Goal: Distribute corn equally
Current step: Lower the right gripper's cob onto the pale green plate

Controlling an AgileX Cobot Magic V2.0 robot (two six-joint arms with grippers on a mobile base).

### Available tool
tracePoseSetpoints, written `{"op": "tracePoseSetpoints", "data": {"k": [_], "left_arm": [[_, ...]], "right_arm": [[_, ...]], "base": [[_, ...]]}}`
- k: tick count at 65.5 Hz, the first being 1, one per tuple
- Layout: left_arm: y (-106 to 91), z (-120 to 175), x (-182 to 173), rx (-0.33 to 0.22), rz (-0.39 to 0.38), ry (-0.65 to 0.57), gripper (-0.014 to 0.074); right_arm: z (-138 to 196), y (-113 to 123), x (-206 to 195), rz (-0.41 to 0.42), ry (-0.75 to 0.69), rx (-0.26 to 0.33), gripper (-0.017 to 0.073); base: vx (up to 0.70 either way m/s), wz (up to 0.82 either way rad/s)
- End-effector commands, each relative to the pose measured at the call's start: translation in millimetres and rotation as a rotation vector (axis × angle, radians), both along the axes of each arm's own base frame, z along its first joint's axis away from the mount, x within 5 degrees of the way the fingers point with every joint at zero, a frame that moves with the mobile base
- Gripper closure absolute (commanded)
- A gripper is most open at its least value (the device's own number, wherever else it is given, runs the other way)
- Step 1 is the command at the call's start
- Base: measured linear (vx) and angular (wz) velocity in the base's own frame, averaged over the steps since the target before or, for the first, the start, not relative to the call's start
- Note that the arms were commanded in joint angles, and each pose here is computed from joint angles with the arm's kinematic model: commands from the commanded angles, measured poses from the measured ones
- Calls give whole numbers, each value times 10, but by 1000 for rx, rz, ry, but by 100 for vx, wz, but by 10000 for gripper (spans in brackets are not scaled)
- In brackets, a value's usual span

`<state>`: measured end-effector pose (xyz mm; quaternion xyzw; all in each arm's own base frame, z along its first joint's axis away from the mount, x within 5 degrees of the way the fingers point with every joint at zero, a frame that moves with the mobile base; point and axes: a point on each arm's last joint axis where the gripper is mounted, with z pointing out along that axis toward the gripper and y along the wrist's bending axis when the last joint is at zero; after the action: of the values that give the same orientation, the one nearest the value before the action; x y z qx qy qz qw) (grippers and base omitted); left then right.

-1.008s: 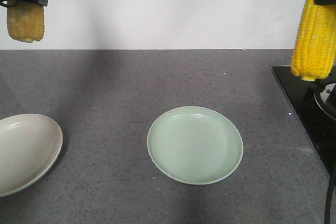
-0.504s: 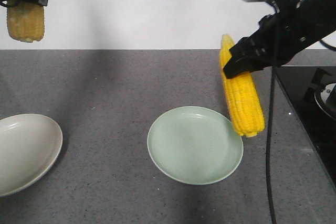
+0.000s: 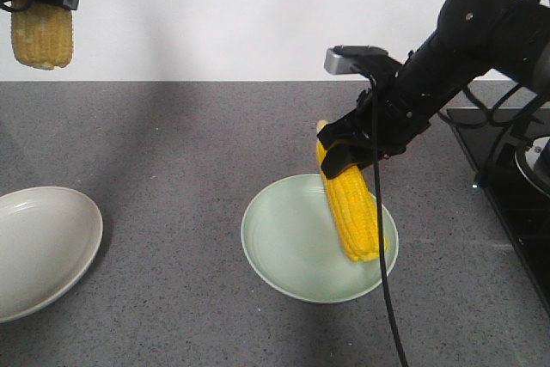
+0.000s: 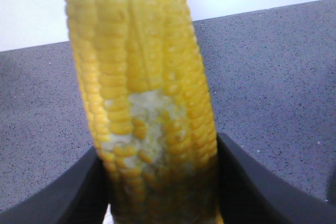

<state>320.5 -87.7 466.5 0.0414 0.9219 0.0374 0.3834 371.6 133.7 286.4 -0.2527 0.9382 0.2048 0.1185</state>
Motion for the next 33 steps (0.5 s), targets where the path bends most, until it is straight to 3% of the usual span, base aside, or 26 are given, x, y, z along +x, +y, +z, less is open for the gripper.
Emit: {"op": "tracePoseSetpoints", "data": {"k": [1,18,33], "left_arm": [[63,222,-131,-18,7,-98,482],[63,222,-131,-18,7,-98,482],[63,222,-131,-18,7,-98,482]], "right_arm": [[216,33,-18,-10,-59,60,382],[110,53,17,-9,-17,62,341],[113,60,8,-6,-7,71,218]], "base": [[0,0],[0,0],[0,0]]}}
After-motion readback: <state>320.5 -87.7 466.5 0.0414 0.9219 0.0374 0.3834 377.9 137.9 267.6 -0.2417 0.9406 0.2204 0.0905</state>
